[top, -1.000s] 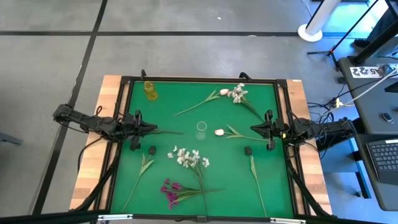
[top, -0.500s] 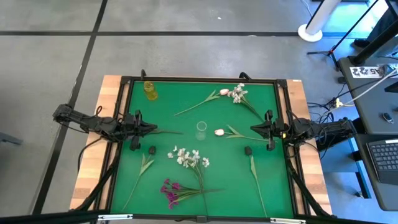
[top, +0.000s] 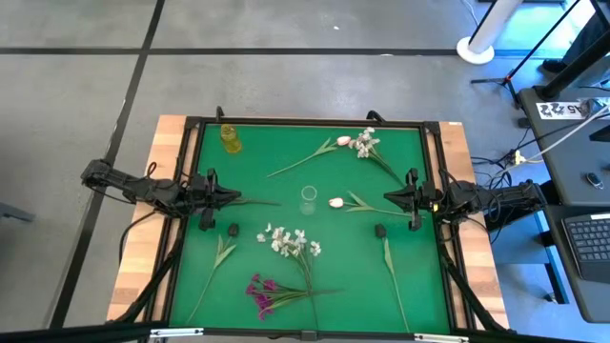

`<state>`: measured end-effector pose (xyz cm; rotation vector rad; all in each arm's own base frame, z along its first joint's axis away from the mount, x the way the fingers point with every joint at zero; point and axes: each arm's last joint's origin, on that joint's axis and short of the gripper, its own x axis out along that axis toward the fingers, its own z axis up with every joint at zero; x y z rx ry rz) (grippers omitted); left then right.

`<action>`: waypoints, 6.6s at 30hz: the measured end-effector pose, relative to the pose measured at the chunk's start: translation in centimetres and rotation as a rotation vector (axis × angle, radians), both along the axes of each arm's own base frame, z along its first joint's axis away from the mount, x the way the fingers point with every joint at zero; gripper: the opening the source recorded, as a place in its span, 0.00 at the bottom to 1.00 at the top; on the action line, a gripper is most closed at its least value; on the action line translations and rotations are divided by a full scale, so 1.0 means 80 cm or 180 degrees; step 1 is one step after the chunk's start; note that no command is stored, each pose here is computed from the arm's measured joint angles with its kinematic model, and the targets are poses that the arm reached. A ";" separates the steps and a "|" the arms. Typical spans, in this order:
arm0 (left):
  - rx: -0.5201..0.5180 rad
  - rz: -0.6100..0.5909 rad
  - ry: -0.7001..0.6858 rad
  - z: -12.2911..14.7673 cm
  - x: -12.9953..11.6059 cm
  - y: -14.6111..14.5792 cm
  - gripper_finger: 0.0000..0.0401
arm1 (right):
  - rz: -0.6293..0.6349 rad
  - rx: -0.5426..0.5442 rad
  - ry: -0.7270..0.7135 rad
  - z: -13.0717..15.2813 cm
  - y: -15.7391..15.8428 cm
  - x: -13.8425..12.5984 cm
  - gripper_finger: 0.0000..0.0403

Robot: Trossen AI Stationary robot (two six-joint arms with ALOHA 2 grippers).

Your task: Sort flowers into vase by color

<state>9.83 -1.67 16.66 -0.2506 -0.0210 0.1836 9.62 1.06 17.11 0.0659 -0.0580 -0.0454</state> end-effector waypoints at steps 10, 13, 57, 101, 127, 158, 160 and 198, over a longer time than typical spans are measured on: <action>0.0001 0.0000 -0.0001 0.000 0.000 0.000 0.00 | -0.0001 0.0001 0.0000 0.000 0.000 0.000 0.04; 0.0000 -0.0001 0.0000 0.000 0.000 0.000 0.00 | -0.0001 0.0001 0.0001 0.000 0.000 0.000 0.04; 0.0000 -0.0001 0.0001 0.000 0.000 0.000 0.00 | 0.0000 0.0000 0.0000 0.000 0.000 0.000 0.04; 0.0000 0.0000 0.0000 0.000 0.000 0.000 0.00 | 0.0112 0.0241 -0.0538 0.020 0.001 -0.003 0.04; 0.0001 0.0000 0.0000 0.000 0.000 0.000 0.00 | 0.0697 0.0964 0.1752 0.123 0.046 0.107 0.04; 0.0000 -0.0002 0.0001 0.000 0.000 0.000 0.00 | 0.0097 0.1534 0.1906 -0.003 0.170 0.243 0.64; 0.0001 -0.0002 0.0001 0.000 0.000 0.000 0.00 | 0.0065 0.1546 0.1919 -0.007 0.171 0.254 0.71; 0.0000 -0.0029 0.0000 0.000 0.000 0.000 0.00 | -0.0330 0.1267 0.2667 -0.053 0.203 0.325 0.80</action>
